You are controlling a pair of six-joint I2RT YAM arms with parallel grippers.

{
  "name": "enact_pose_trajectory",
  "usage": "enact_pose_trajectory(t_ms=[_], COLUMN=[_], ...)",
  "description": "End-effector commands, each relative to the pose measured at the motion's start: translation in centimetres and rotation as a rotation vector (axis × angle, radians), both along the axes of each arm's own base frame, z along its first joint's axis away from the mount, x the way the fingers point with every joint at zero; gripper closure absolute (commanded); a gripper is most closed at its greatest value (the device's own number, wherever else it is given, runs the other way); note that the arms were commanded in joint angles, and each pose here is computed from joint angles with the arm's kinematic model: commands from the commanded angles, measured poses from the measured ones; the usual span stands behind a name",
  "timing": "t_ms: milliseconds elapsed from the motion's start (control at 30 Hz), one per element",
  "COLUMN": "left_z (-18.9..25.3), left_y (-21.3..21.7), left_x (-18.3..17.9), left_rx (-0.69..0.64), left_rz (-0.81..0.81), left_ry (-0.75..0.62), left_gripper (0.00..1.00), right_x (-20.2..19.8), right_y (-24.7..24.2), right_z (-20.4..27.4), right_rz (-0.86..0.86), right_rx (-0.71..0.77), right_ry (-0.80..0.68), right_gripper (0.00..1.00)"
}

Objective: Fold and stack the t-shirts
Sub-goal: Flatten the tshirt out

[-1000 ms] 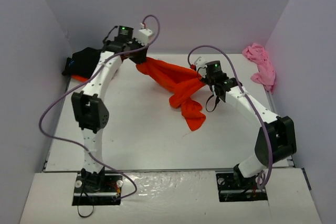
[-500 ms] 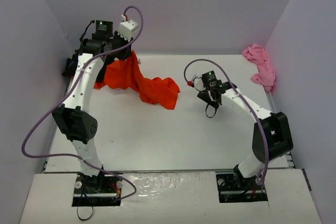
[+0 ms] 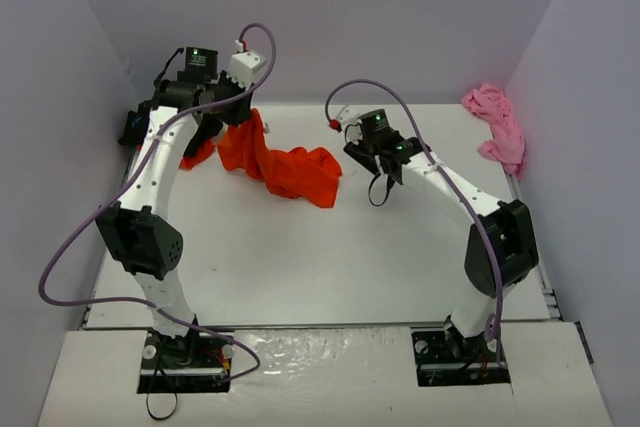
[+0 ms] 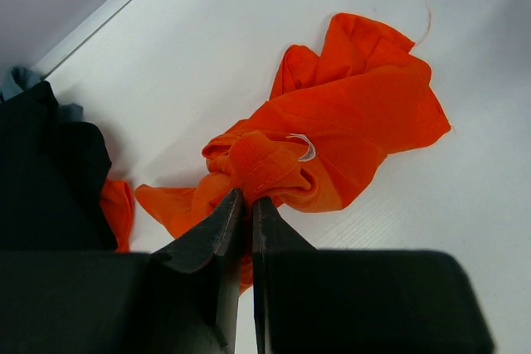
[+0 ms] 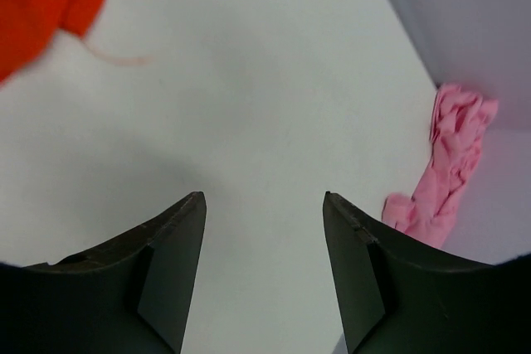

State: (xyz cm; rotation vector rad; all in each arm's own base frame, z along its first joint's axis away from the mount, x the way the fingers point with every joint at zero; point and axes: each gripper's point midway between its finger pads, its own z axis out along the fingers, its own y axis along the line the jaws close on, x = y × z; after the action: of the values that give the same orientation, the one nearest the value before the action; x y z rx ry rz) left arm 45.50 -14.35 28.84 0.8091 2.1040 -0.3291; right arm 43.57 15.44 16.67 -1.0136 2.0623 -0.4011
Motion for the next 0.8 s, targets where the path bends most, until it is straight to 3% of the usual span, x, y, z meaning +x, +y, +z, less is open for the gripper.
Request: enact_pose_trajectory(t_ms=[0, 167, 333, 533, 767], left_z=[5.7, 5.5, 3.6, -1.4, -5.1], left_y=[-1.0, -2.1, -4.5, -10.9, -18.2], left_x=[-1.9, -3.2, -4.9, -8.7, -14.5], left_rx=[-0.061, -0.088, -0.12, -0.054, 0.005], left_rz=[-0.03, -0.074, -0.157, -0.338, -0.598], left_ry=[-0.147, -0.138, -0.052, 0.049, 0.164], left_gripper=[1.0, 1.0, 1.0, 1.0, 1.0], right_x=[2.3, 2.1, 2.4, 2.7, 3.7], right_y=[6.3, 11.6, 13.6, 7.2, -4.3], right_z=[3.0, 2.9, 2.9, 2.2, 4.3], right_rz=[0.096, 0.22, 0.221, 0.105, -0.202], right_rx=[0.074, 0.072, 0.006, -0.075, -0.047], right_ry=[-0.093, -0.097, -0.116, -0.105, -0.17], right_gripper=[0.48, 0.55, 0.5, 0.51, 0.52])
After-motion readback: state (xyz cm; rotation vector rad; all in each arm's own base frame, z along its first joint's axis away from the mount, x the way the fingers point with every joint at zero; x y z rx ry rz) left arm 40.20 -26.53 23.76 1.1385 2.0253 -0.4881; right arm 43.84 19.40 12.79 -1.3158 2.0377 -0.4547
